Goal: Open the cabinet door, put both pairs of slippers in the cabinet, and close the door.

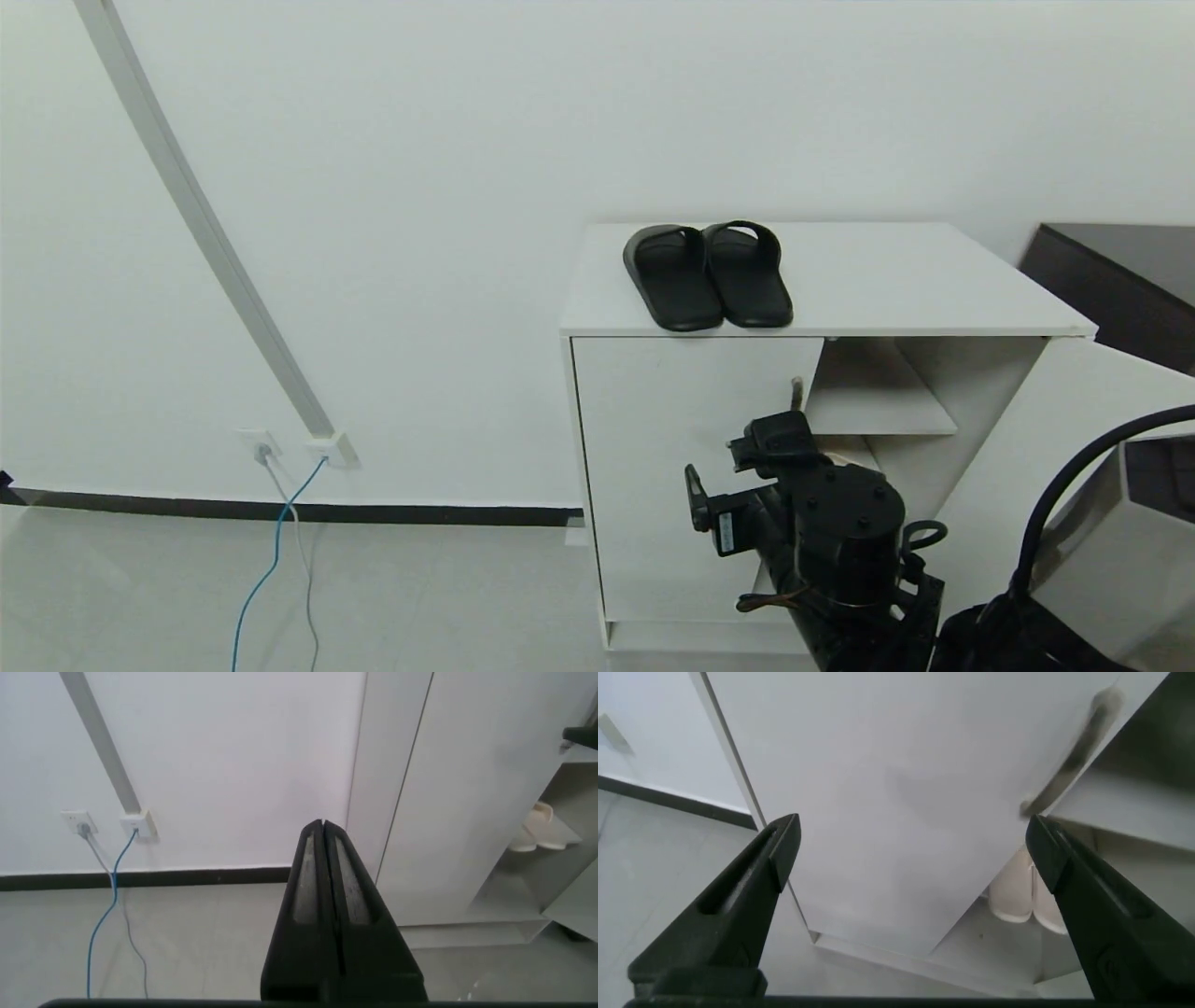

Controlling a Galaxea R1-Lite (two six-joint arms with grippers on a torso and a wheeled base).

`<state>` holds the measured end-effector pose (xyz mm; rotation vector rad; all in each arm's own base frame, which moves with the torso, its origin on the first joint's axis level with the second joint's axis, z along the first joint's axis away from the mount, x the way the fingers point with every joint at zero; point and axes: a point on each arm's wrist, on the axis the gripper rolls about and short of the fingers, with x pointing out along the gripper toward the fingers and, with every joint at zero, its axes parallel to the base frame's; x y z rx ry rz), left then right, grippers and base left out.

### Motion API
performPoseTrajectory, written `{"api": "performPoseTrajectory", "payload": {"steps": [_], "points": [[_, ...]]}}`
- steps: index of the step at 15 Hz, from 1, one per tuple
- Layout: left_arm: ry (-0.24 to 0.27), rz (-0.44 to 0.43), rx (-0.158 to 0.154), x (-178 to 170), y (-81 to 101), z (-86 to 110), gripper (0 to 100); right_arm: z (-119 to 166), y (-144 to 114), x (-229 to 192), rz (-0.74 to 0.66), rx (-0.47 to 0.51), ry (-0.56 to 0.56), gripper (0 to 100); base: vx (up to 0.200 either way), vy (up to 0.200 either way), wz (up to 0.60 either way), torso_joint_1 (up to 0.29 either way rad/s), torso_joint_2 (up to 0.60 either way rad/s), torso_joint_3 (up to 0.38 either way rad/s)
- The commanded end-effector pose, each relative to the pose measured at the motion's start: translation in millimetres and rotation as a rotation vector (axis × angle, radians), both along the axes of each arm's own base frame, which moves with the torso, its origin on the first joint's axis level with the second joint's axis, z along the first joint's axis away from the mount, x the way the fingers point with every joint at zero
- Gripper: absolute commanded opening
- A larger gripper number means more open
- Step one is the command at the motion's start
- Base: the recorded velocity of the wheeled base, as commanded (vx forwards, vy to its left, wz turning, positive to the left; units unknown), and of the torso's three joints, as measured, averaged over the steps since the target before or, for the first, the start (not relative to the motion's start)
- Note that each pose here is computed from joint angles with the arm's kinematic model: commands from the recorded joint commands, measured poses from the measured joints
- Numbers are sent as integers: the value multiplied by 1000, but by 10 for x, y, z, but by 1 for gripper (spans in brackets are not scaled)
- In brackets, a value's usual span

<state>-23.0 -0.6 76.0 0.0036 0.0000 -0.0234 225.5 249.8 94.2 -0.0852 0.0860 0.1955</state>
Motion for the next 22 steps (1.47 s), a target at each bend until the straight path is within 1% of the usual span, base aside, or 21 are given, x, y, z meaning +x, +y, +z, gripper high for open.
{"api": "performPoseTrajectory", "payload": {"steps": [1,11,15,18,22], "points": [[2,0,1,1,0,0,0,-8,2,1,1,-1,1,100,0,0,0,217,-535,-315],[2,0,1,1,0,0,0,12,-1,-2,-1,6,-5,100,0,0,0,243,-563,-321],[3,-1,1,1,-1,-1,0,13,-11,17,-7,23,-20,100,0,0,0,181,-400,-220],[0,0,1,0,0,0,0,-29,-79,38,-16,3,-6,100,0,0,0,168,-370,-203],[2,0,1,1,0,0,0,-54,-75,57,0,-6,-1,100,0,0,0,132,-281,-153]]}}
